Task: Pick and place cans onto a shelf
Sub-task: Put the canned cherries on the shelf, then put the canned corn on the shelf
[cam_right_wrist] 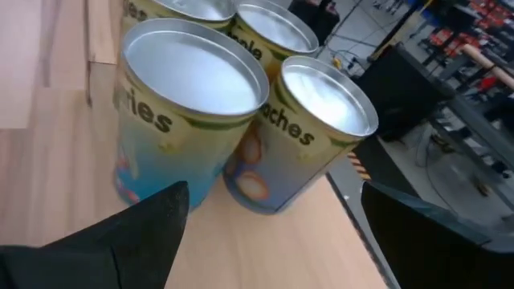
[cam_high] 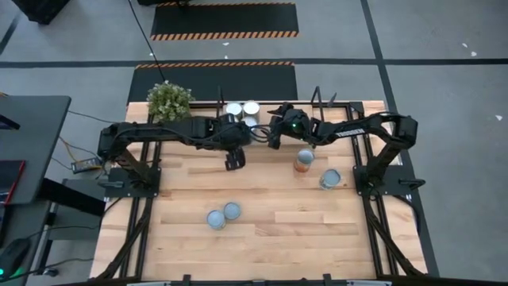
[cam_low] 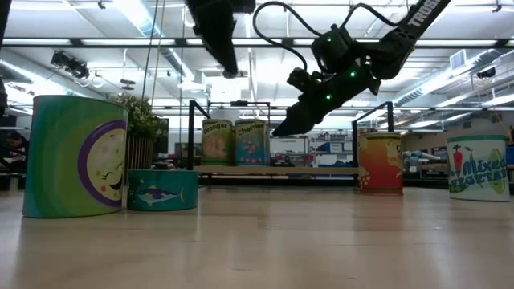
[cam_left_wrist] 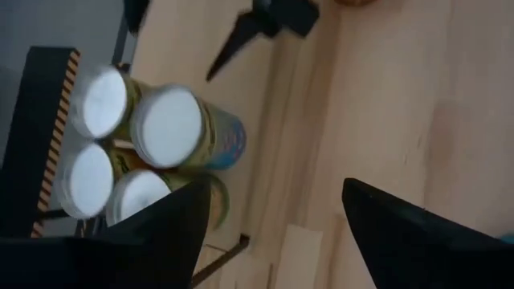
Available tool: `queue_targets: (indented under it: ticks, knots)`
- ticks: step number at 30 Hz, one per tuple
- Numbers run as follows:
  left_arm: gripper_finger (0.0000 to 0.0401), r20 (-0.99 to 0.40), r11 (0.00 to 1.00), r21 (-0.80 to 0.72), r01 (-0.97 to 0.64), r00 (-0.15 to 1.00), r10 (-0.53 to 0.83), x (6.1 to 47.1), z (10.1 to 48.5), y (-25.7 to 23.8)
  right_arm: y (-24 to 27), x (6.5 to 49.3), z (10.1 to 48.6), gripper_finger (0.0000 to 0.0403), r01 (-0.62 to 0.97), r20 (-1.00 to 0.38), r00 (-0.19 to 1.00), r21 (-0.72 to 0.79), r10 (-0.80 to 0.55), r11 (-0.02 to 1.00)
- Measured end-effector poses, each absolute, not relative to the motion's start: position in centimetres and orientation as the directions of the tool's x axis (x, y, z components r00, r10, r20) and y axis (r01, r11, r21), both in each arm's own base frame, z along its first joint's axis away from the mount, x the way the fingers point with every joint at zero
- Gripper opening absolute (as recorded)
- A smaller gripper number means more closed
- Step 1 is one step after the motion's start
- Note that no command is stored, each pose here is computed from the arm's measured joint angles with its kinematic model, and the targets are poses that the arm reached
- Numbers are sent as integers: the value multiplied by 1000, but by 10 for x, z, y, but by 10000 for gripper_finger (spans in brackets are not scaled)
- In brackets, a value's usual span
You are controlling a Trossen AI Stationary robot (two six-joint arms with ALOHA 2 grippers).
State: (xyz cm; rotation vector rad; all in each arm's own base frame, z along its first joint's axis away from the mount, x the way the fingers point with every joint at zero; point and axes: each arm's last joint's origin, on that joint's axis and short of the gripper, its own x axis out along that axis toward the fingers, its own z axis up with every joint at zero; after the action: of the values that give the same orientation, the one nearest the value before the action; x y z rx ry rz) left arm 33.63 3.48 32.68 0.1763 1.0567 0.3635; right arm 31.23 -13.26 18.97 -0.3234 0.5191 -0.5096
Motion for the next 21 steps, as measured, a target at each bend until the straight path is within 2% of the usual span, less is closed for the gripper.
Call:
queue_targets:
  ticks: [5, 12, 21]
  knots:
    - [288, -826, 935, 293, -199, 439, 352, 327, 321, 27, -131, 308, 192, 377, 388, -419, 712, -433, -563, 814]
    - [288, -778, 945, 270, -185, 536, 328, 312, 300, 10, -119, 309, 195, 377, 362, -433, 723, -427, -539, 829]
    - [288, -775, 972, 150, -181, 589, 229, 279, 277, -9, -85, 316, 189, 377, 277, -503, 736, -389, -454, 879]
